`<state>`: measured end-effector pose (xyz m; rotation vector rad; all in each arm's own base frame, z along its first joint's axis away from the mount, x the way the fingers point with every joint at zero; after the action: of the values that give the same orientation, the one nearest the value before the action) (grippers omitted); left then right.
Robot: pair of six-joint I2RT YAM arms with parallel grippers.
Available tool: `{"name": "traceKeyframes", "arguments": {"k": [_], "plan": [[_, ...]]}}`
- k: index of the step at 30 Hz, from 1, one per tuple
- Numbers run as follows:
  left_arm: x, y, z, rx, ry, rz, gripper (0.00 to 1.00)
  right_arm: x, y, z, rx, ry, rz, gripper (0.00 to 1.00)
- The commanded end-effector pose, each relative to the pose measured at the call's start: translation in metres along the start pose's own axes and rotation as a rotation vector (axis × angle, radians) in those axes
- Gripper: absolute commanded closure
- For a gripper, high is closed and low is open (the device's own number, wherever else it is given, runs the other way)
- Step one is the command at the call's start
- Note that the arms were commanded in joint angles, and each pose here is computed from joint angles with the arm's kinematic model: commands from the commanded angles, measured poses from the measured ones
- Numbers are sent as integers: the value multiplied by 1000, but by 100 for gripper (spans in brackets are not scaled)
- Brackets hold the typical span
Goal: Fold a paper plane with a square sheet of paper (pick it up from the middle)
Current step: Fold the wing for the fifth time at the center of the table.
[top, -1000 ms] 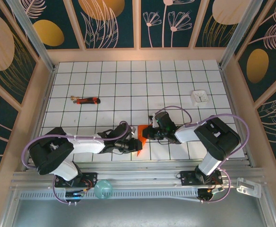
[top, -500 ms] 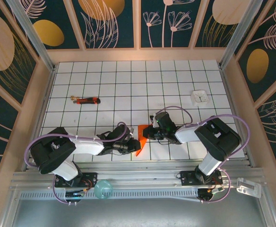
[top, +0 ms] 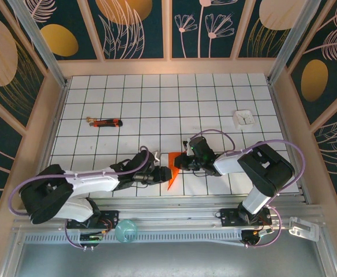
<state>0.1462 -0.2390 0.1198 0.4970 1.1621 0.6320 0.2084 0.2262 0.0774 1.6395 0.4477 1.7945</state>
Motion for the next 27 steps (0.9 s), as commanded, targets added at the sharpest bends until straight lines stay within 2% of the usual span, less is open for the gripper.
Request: {"name": "traceKeyframes", "arguments": {"k": [1,7,16,18,22,27], "plan": [[-3,3,1,9,-22,26,61,-20,-4,-12,30,-27,-98,100],[-4,-12,-4,67,13,-51,72,-20,-3,-12,28,-28,-102,100],[4,-24,-3,83,9,1,86,-20,0,-10,-7,-56,-116,100],[4,-25,-2,79,9,2,84,-21,2,-9,-32,-78,-133,100],[2,-22,6,43,2,13,66,-28,4,-8,-90,-131,-187,100],[4,-10,20,-33,7,30,59,-32,9,-4,-172,-176,-231,100]]}}
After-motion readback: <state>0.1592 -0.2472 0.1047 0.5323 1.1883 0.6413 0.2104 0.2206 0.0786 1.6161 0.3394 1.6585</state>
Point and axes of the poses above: each hand's point on the last joint's axis, 136 mm out from that joint toward the fingers, its own y axis back along the fingers, its own x axis along the line the jaws close on, z = x × y, the point moved 9 cm from there along y, back along the fingers, and after that the axes turned 11 degrees about -y, right-handed, at the moved point
